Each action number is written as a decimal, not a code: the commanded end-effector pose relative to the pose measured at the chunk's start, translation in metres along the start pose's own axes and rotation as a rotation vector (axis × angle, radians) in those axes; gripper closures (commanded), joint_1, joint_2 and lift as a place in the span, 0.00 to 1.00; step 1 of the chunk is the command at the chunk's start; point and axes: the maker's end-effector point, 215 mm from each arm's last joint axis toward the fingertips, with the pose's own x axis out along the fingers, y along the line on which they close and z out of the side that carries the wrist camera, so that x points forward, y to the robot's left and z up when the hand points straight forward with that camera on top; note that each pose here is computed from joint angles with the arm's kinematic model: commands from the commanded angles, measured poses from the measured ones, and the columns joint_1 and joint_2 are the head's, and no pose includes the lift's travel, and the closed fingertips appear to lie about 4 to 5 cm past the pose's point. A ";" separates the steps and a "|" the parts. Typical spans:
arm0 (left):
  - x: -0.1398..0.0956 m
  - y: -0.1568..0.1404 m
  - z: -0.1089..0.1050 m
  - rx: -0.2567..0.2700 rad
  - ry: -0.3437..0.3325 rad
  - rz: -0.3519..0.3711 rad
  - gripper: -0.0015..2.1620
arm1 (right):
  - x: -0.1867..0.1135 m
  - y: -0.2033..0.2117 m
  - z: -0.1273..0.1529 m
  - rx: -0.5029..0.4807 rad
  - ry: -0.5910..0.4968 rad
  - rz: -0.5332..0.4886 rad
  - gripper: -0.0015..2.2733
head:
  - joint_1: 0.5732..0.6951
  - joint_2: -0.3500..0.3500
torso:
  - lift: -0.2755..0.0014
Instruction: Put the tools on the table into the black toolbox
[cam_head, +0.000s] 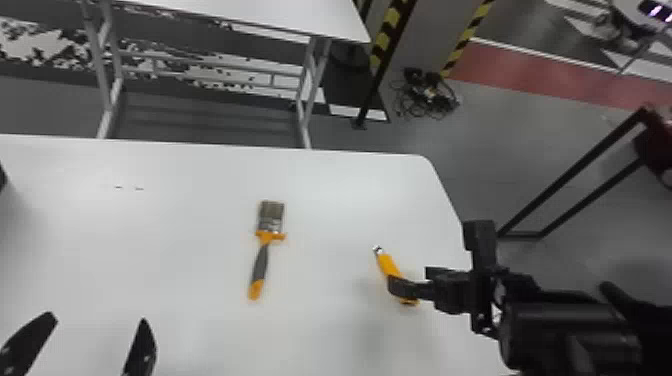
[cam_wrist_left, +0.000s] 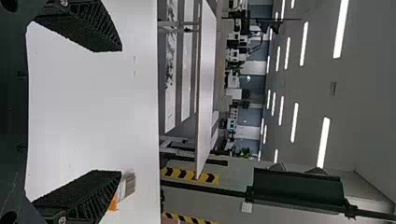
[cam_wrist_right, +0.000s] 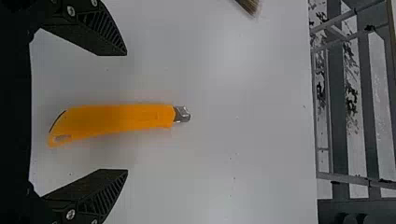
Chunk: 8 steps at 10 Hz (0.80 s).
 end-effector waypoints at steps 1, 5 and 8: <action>-0.003 -0.001 -0.002 0.001 0.007 -0.003 0.02 | 0.002 -0.003 0.003 0.003 0.003 -0.007 0.05 | 1.00 0.00 | 0.72; -0.003 -0.009 -0.011 0.004 0.037 -0.013 0.03 | 0.011 -0.021 -0.010 0.017 0.043 -0.031 0.06 | 1.00 0.00 | 0.72; 0.000 -0.009 -0.014 0.006 0.048 -0.013 0.03 | 0.018 -0.019 -0.006 0.006 0.049 -0.024 0.19 | 1.00 0.00 | 0.72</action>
